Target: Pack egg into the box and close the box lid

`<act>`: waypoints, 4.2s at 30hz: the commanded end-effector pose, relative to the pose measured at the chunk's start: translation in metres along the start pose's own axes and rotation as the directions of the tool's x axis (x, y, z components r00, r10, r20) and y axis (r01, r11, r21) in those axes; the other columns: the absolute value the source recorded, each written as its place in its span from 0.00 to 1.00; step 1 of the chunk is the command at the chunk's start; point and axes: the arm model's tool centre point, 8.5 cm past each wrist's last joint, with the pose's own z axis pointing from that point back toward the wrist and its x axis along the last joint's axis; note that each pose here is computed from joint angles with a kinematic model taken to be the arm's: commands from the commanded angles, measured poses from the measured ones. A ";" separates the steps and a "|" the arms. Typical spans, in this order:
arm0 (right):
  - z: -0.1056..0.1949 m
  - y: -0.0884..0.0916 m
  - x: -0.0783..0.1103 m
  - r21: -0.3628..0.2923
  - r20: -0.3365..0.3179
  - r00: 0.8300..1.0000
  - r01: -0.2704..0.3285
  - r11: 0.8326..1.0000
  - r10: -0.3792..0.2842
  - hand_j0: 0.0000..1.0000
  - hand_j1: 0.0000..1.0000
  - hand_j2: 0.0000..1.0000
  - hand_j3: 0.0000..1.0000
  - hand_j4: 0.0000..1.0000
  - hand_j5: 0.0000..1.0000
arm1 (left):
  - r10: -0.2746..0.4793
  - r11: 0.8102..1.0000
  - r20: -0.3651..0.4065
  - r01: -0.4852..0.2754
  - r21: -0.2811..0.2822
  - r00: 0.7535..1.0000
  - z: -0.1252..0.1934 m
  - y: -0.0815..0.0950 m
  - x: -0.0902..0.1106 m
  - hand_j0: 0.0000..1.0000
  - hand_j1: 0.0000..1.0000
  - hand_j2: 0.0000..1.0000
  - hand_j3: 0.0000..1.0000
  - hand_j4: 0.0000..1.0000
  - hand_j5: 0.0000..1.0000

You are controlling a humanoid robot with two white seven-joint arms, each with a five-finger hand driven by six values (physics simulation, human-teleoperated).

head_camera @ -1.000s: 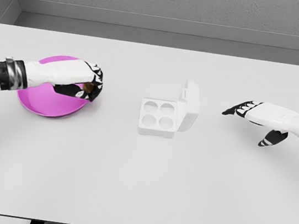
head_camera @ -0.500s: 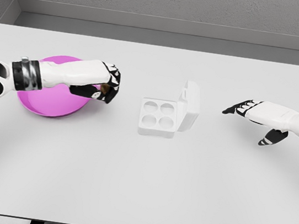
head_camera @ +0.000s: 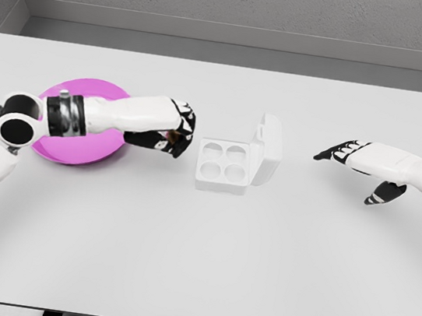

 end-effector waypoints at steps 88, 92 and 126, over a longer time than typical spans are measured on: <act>-0.015 -0.004 0.007 -0.030 0.027 0.999 0.020 0.999 -0.020 1.00 1.00 1.00 1.00 1.00 1.00 | 0.296 0.941 0.192 -0.320 0.113 0.936 -0.057 -0.019 0.009 0.14 0.14 0.14 0.14 0.14 0.14; -0.016 -0.004 0.007 -0.030 0.029 0.999 0.021 0.999 -0.020 1.00 1.00 1.00 1.00 1.00 1.00 | 0.311 0.934 0.201 -0.338 0.118 0.929 -0.056 -0.021 0.010 0.14 0.14 0.14 0.14 0.14 0.14; -0.018 0.000 0.006 -0.024 0.025 0.999 0.031 0.999 -0.031 1.00 1.00 1.00 1.00 1.00 1.00 | 0.394 0.899 0.185 -0.420 0.127 0.900 -0.047 -0.044 0.000 0.14 0.14 0.14 0.14 0.14 0.14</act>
